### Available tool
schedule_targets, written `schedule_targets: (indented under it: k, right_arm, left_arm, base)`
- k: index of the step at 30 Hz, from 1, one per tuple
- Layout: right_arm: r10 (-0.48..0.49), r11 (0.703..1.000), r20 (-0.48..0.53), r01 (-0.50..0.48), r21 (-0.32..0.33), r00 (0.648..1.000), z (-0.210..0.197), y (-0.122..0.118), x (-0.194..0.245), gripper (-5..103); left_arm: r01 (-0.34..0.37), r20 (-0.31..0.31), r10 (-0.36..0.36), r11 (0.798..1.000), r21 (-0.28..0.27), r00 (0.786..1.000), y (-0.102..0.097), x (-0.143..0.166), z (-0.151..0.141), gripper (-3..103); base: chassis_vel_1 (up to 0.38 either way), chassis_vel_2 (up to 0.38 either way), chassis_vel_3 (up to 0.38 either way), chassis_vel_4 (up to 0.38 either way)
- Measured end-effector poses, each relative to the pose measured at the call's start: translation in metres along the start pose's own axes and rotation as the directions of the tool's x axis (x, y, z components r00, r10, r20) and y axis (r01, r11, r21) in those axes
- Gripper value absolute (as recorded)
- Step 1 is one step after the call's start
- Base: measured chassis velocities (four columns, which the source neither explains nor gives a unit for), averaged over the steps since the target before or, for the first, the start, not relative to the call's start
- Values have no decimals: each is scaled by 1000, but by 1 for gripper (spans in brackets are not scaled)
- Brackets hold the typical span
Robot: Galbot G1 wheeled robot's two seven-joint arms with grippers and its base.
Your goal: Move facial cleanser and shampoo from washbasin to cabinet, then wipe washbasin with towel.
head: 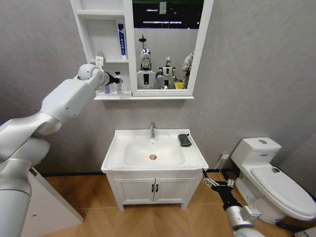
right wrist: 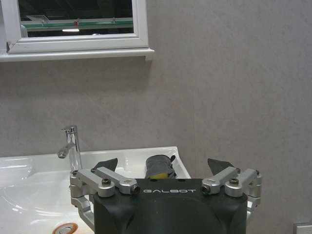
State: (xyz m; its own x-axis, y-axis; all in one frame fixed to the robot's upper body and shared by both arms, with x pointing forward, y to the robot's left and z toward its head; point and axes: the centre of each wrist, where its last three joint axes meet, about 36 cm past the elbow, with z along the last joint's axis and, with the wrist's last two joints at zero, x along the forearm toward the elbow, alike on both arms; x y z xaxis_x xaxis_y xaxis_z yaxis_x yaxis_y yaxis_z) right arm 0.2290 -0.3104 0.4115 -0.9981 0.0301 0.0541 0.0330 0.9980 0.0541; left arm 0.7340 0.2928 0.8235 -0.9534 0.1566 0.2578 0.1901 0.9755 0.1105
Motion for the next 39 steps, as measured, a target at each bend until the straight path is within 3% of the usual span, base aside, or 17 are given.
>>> schedule_targets:
  k: [13, 17, 27, 39]
  right_arm:
    - [0, 1000, -2, 0, 3, 1000, 1, -2, -1, 100]
    - [5, 1000, -4, -5, -2, 1000, 5, -2, 1, 100]
    - [7, 1000, -12, -7, -2, 1000, 13, -5, 5, 100]
    - [15, 1000, -8, -15, 0, 1000, 13, -9, 4, 100]
  left_arm:
    - [11, 17, -11, 1000, 11, 1000, 1, -12, -3, 39]
    - [25, 21, -25, 1000, -8, 999, 2, -19, 2, 39]
    - [38, 23, -38, 999, 0, 999, 3, -29, 17, 39]
    - [46, 27, -46, 999, -6, 999, -5, -44, 5, 38]
  base:
    - [0, 0, 0, 0]
    - [0, 0, 0, 0]
    - [0, 0, 0, 0]
    - [0, 0, 0, 0]
